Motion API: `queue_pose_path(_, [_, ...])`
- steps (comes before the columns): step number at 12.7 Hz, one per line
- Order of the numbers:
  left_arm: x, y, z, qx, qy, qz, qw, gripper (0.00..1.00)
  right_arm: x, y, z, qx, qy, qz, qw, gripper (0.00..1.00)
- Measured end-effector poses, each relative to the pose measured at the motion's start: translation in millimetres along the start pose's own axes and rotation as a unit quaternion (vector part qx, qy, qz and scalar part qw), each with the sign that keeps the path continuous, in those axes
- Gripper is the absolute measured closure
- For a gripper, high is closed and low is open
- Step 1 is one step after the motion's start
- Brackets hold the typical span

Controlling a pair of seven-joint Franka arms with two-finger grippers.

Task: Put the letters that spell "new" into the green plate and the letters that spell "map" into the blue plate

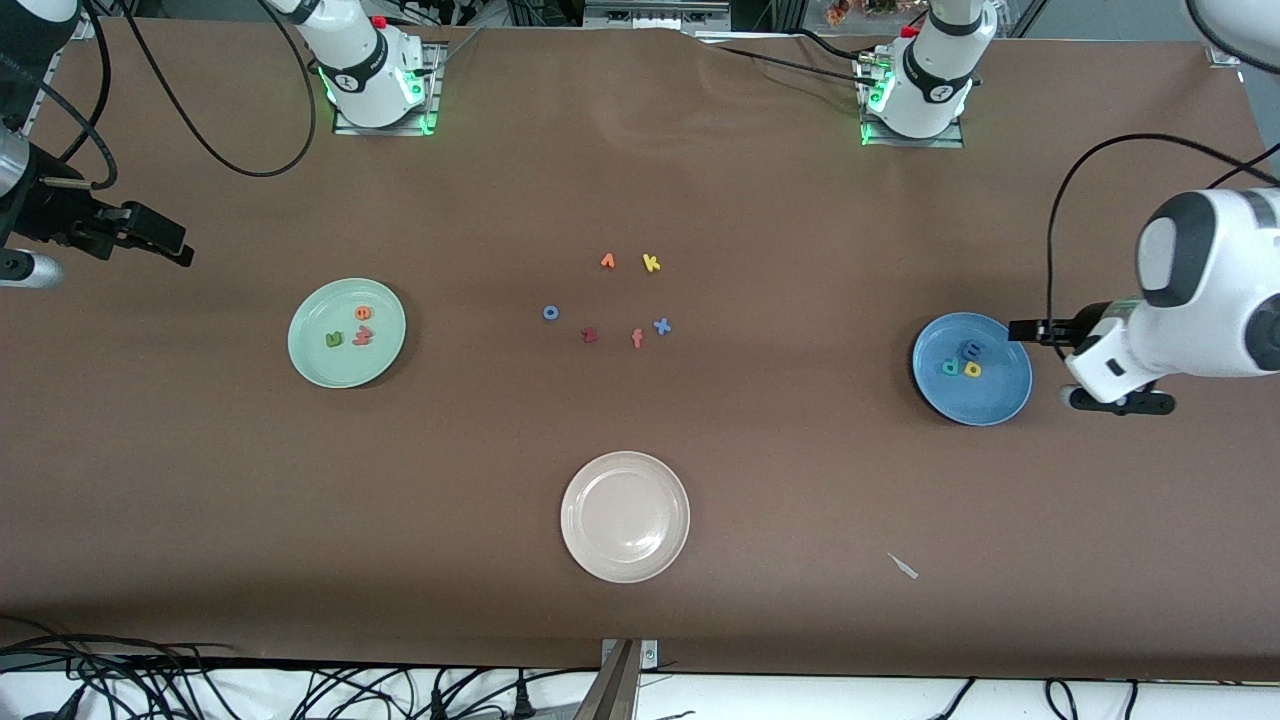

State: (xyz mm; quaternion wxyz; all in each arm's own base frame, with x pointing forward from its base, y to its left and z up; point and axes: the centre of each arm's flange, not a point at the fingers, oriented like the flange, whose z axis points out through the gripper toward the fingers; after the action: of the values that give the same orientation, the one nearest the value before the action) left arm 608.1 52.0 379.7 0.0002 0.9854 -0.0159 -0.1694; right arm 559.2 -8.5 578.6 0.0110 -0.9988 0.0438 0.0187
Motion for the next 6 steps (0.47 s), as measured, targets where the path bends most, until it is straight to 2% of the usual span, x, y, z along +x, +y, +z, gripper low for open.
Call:
queue_pose_path(4, [-38.9,-8.4,-74.1,0.011,0.048,-0.016,0.999,0.00,0.0,-0.1,-0.4,0.000,0.000,0.000,1.000,0.00])
queue_pose_path(6, [-62.8,-9.3,-100.5,-0.008,0.060,-0.026,0.998,0.00,0.0,-0.1,-0.4,0.000,0.000,0.000,1.000,0.00])
